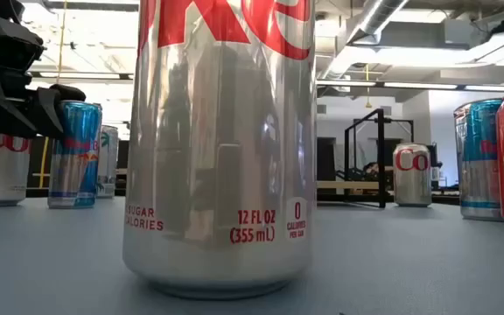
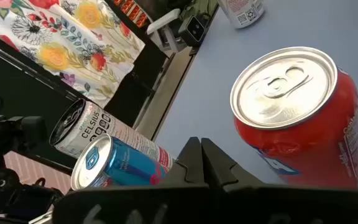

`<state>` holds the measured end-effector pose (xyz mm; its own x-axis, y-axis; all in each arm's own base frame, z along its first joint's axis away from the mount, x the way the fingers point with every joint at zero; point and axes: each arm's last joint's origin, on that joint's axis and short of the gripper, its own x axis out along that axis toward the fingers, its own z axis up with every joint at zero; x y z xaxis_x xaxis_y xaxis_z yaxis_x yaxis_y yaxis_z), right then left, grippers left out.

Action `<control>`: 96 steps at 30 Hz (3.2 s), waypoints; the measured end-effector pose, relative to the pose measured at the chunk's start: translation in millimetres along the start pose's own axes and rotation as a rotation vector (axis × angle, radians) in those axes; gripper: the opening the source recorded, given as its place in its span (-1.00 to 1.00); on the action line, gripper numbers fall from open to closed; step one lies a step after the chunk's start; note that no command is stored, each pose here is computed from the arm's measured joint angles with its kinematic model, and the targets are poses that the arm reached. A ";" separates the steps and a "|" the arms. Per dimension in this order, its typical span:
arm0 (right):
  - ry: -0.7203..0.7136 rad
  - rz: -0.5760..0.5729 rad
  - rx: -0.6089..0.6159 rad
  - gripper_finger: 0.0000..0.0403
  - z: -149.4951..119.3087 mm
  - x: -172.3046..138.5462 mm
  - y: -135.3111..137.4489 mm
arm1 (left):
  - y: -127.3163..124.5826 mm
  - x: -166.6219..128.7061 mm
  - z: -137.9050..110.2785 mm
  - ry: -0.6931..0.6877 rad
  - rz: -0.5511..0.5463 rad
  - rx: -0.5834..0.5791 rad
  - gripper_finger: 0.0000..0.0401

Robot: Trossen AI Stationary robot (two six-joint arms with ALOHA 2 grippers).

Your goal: Place canned beverage on shelf

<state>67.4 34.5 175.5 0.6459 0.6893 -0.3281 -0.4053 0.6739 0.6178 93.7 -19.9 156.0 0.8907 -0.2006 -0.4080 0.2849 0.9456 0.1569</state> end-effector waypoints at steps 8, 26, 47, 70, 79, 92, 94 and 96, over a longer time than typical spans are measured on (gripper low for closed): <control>0.000 0.000 0.000 -1.00 0.0 0.0 0.0 | 0.0 0.0 0.0 0.000 0.000 0.000 -0.38; 0.000 0.000 0.001 -1.00 0.0 0.0 0.0 | 0.0 0.0 0.0 0.000 0.000 0.000 -0.38; 0.000 0.000 0.000 -1.00 0.0 0.0 0.0 | 0.0 0.0 0.0 0.001 0.000 0.000 -0.38; 0.000 0.000 0.000 -1.00 0.0 0.0 0.0 | 0.0 0.0 -0.1 0.000 0.000 0.000 -0.38; 0.000 0.000 0.000 -1.00 0.0 0.0 0.0 | 0.0 0.0 0.0 0.000 0.000 0.012 -0.38; -0.004 -0.004 -0.234 -1.00 0.3 -0.1 -0.2 | 4.8 -1.1 14.0 -0.145 0.093 -0.165 -0.38; -0.018 -0.029 -0.351 -1.00 1.1 0.0 -0.8 | 5.9 -2.3 20.1 -0.212 0.095 -0.216 -0.38; -0.075 -0.076 -0.436 -1.00 4.9 0.8 -1.2 | 6.9 -3.7 25.4 -0.272 0.095 -0.252 -0.38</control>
<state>71.6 32.9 178.0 0.7232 0.6228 -0.2984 -0.5790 0.7823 0.2296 101.4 -19.2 181.4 0.9799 -0.1381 -0.1437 0.1310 0.9897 -0.0573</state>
